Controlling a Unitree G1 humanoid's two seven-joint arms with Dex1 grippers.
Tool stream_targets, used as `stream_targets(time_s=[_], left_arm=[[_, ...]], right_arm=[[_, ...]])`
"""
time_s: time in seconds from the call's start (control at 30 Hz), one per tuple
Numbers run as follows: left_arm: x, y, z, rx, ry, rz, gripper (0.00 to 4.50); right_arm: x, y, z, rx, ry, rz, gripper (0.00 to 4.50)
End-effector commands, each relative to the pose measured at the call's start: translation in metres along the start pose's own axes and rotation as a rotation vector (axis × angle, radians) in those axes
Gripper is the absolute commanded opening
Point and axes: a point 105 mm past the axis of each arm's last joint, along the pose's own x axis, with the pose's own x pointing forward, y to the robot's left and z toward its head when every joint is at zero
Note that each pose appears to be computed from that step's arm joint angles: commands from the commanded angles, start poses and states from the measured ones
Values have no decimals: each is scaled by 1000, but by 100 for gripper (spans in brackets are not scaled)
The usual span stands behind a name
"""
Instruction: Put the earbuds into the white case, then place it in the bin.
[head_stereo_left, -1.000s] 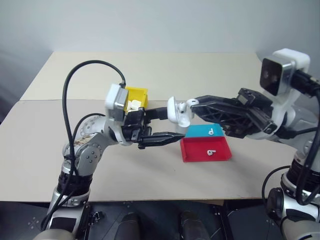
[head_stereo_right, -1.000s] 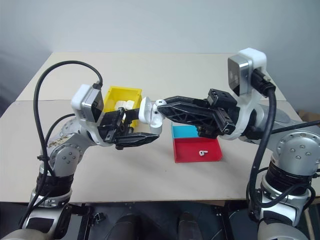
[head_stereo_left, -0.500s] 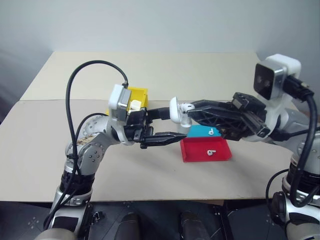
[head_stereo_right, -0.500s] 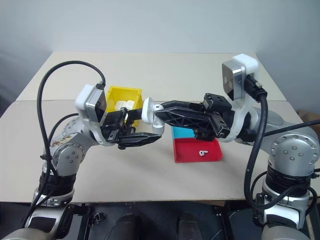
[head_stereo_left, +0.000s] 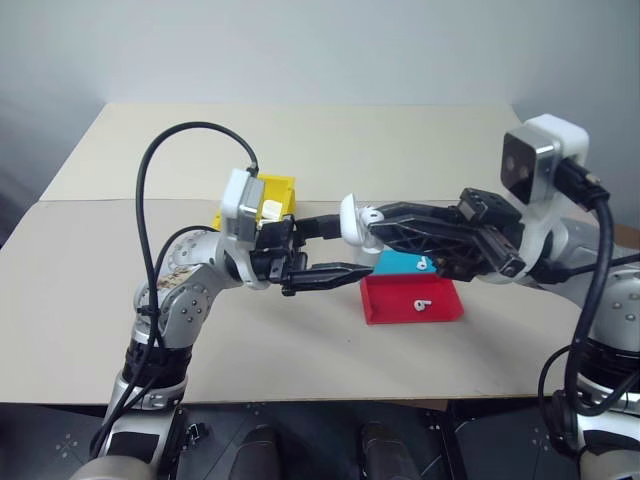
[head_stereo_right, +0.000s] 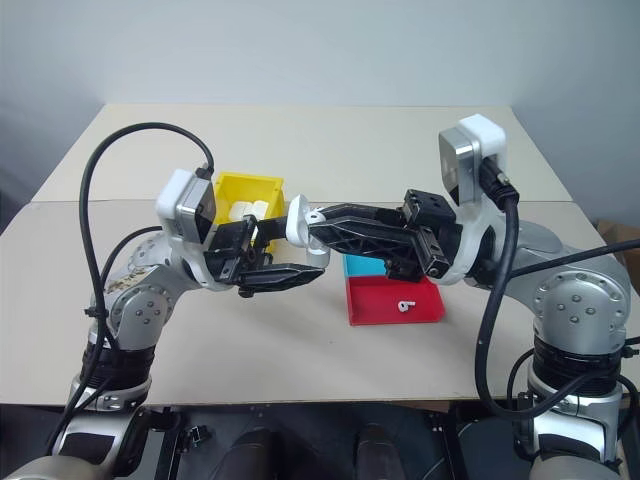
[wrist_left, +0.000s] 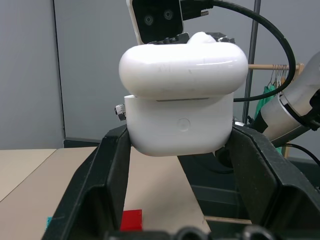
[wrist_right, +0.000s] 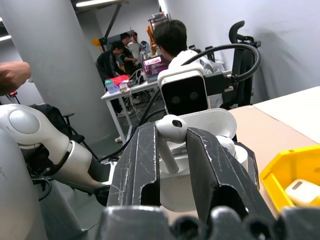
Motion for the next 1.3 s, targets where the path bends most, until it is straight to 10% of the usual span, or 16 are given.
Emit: stream_targets(time_s=[0.03,0.6,0.93,1.3], left_arm=[[5,-3,14,69,-25,-35,270],[5,1,13,75,-27,-25,270],[6,1,14,80,-29,-27,270],[4,5,12,70,-28,-20,270]], right_arm=[[2,5,3,-43,8,12,63],[5,7,-2,-73,34,20,63],[3,7,-4,-84,49,5,394],[-5,19,0,-58,54,43,394]])
